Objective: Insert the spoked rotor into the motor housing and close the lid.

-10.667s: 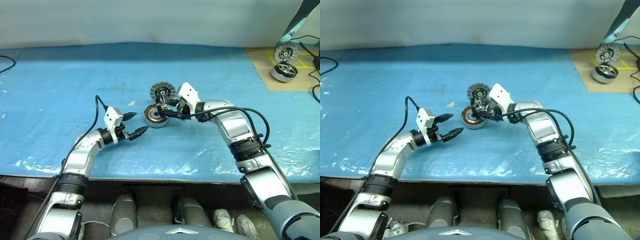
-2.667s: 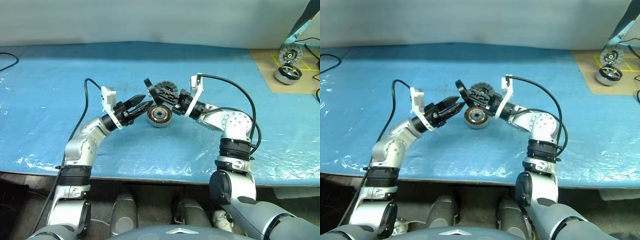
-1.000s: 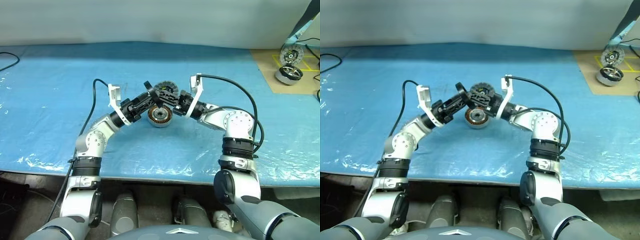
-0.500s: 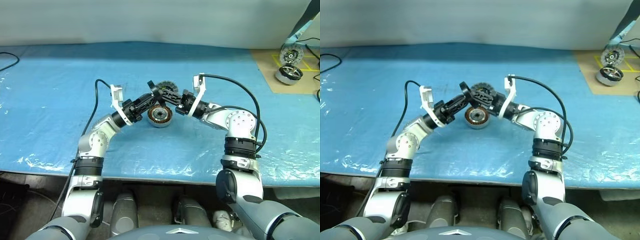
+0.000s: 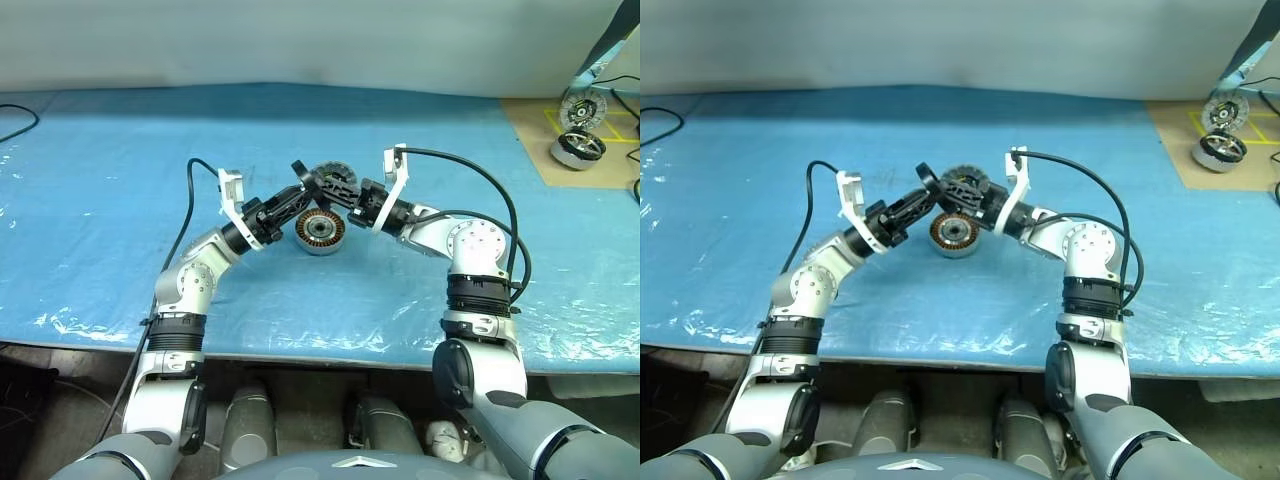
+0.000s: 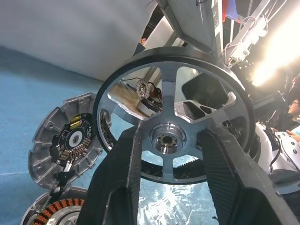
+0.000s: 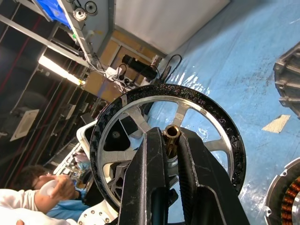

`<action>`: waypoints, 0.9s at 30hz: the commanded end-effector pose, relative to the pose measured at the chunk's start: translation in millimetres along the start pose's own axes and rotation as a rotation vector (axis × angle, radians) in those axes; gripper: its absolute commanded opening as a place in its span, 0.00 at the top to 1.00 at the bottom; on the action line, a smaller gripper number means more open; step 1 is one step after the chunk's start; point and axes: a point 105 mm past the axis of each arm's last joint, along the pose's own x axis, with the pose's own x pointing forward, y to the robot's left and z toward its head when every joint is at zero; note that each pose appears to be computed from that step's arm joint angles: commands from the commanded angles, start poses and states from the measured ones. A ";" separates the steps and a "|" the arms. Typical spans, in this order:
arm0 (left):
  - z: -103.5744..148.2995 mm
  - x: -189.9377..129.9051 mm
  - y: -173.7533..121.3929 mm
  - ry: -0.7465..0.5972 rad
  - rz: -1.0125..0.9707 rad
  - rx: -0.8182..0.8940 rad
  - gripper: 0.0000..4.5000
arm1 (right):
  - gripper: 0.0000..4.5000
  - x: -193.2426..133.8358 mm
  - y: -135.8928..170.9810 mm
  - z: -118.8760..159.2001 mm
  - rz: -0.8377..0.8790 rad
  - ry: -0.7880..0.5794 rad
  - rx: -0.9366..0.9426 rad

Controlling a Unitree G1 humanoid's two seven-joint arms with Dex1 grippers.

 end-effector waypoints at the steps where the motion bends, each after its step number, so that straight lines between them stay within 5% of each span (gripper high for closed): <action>1: 7.0 14.6 -5.4 -0.011 -0.023 0.046 0.65 | 0.78 8.5 18.8 0.4 0.075 -0.003 -0.067; 5: 8.4 18.3 -4.4 -0.029 -0.016 0.049 0.65 | 0.48 9.9 13.7 -5.7 0.059 0.042 0.014; 27: 16.5 13.4 7.8 -0.047 0.053 0.095 0.70 | 0.47 7.7 9.7 3.3 0.044 -0.008 0.043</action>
